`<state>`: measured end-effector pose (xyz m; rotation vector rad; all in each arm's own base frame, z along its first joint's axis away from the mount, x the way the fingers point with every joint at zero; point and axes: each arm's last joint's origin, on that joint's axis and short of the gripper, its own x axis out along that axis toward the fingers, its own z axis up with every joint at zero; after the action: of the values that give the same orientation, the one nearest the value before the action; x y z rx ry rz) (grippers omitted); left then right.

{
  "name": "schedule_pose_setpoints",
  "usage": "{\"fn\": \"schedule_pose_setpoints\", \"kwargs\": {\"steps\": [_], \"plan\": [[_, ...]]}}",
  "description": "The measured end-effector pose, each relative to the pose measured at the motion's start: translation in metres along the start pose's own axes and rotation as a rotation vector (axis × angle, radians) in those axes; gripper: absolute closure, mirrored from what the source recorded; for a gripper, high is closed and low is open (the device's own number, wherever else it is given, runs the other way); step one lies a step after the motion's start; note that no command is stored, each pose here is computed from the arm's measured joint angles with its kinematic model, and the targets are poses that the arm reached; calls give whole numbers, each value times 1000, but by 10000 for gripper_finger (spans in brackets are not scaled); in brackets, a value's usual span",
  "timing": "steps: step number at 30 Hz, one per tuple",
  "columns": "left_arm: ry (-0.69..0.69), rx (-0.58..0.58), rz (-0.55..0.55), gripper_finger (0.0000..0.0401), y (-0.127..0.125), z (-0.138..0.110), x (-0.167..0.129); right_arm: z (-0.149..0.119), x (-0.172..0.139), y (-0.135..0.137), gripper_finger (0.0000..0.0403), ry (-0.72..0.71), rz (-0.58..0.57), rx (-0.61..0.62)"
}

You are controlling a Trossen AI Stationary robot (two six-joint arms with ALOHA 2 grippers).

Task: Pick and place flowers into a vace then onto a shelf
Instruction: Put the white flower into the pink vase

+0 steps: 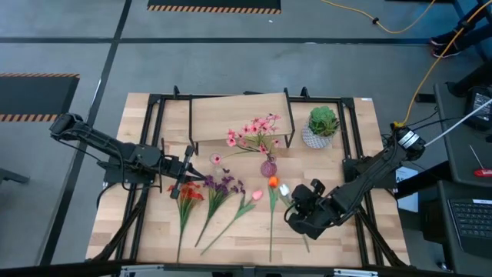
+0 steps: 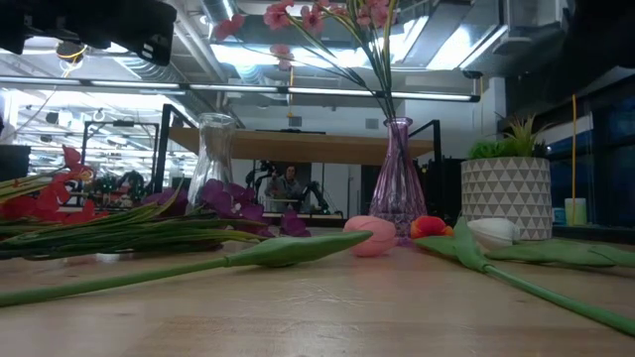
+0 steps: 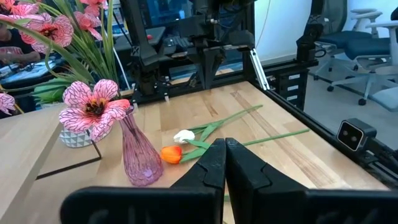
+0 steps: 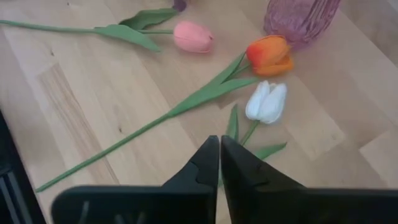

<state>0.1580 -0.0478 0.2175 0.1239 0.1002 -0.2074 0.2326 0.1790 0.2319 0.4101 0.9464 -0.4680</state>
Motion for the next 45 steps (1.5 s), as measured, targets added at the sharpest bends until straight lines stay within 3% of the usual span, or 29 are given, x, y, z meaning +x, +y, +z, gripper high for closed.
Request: {"fn": "schedule_pose_setpoints", "kwargs": {"steps": [19,24,36,45], "plan": [[1,0,1,397,0,0,0,-2,5,1,261,-4,-23,-33],[8,-10,0,397,0,-1,0,-12,19,7,256,56,-47,-53],[8,-10,0,397,0,-1,0,-28,48,10,256,205,-146,76],[8,-10,0,397,0,-1,0,-30,59,18,256,198,-108,103]]}}
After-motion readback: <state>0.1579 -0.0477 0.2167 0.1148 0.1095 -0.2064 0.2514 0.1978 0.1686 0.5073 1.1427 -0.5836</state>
